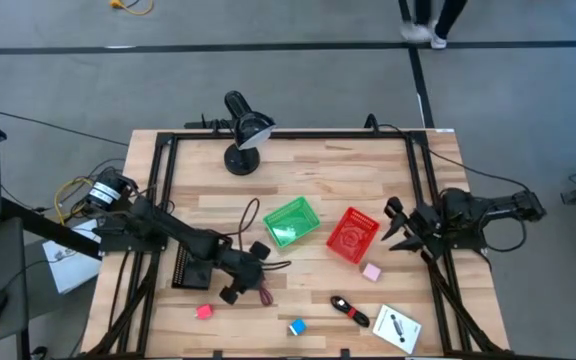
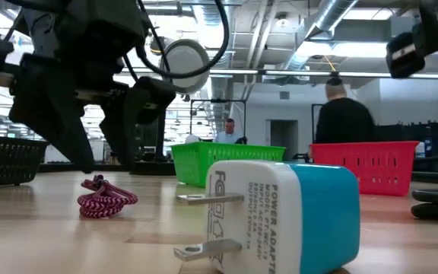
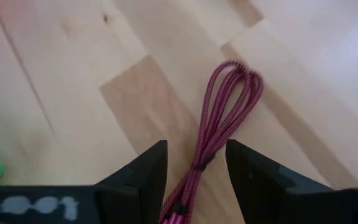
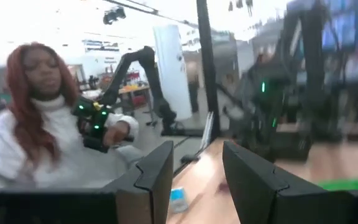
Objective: Pick and place items into bin
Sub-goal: Put the pink charger cable into the black bin, then put the black charger cable into the black bin
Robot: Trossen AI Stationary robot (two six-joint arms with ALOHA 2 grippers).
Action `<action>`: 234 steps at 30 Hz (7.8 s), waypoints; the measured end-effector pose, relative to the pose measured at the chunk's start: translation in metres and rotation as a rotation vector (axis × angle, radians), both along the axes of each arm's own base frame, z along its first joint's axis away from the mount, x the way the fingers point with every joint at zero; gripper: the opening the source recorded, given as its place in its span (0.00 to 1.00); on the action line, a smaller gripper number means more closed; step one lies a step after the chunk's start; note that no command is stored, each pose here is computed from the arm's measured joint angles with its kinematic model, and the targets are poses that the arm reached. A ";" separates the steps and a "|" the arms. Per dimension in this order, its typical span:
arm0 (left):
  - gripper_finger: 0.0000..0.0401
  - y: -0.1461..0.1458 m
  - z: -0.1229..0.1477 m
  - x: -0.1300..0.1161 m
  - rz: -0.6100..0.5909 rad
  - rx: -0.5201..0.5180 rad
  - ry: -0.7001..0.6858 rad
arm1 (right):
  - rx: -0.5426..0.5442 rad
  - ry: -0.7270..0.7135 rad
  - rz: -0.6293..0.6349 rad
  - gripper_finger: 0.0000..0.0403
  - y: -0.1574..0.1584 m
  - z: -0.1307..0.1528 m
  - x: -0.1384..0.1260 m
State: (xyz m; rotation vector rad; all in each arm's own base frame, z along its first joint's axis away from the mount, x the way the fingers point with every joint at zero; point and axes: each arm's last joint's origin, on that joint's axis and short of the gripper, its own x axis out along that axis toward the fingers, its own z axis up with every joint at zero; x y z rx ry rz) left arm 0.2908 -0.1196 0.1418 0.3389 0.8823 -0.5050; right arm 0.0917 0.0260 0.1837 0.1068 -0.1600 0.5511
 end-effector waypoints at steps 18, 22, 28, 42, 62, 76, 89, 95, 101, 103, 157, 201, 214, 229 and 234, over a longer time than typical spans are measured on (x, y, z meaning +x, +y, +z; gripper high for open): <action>0.38 0.007 -0.010 0.005 0.099 -0.022 0.038 | 0.099 -0.263 0.024 0.33 -0.001 0.026 -0.009; 0.38 0.008 0.002 0.006 0.096 -0.033 -0.011 | 0.067 -0.258 0.005 0.33 -0.001 0.025 -0.008; 0.38 0.004 0.020 0.000 0.069 -0.079 0.020 | 0.023 -0.288 -0.019 0.33 -0.001 0.025 -0.008; 0.38 -0.006 0.006 -0.015 0.068 -0.033 0.097 | -0.032 -0.276 -0.146 0.33 -0.004 0.021 -0.005; 0.08 -0.009 -0.013 -0.008 0.107 0.003 0.116 | -0.110 -0.296 -0.291 0.33 -0.007 0.021 0.000; 0.01 -0.031 0.095 -0.046 0.685 -0.249 -0.111 | 0.148 -0.034 -0.233 0.33 -0.005 0.009 0.004; 0.02 -0.041 0.082 -0.123 1.387 -0.213 -0.023 | 0.174 0.120 -0.277 0.33 0.000 -0.004 0.010; 0.01 -0.059 0.049 -0.127 1.523 -0.128 0.119 | 0.160 0.156 -0.282 0.33 0.002 -0.007 0.012; 0.01 -0.068 0.039 -0.135 1.545 -0.095 0.056 | 0.165 0.145 -0.282 0.33 0.002 -0.006 0.013; 0.01 -0.067 0.041 -0.141 1.566 -0.069 0.046 | 0.165 0.143 -0.281 0.33 0.002 -0.005 0.013; 0.24 -0.069 0.114 -0.136 1.358 0.148 -0.069 | -0.127 0.110 -0.276 0.33 0.033 0.134 0.054; 0.24 -0.074 0.115 -0.141 1.285 0.174 -0.090 | -0.069 1.601 -0.653 0.36 0.195 0.019 0.146; 0.24 -0.076 0.115 -0.143 1.307 0.144 -0.100 | 0.029 1.636 -0.714 0.36 0.183 0.016 0.159; 0.24 -0.075 0.115 -0.143 1.307 0.145 -0.099 | -0.024 1.646 -0.572 0.38 0.184 0.012 0.162; 0.24 -0.075 0.115 -0.143 1.306 0.145 -0.099 | 0.009 1.666 -0.547 0.45 0.188 0.012 0.162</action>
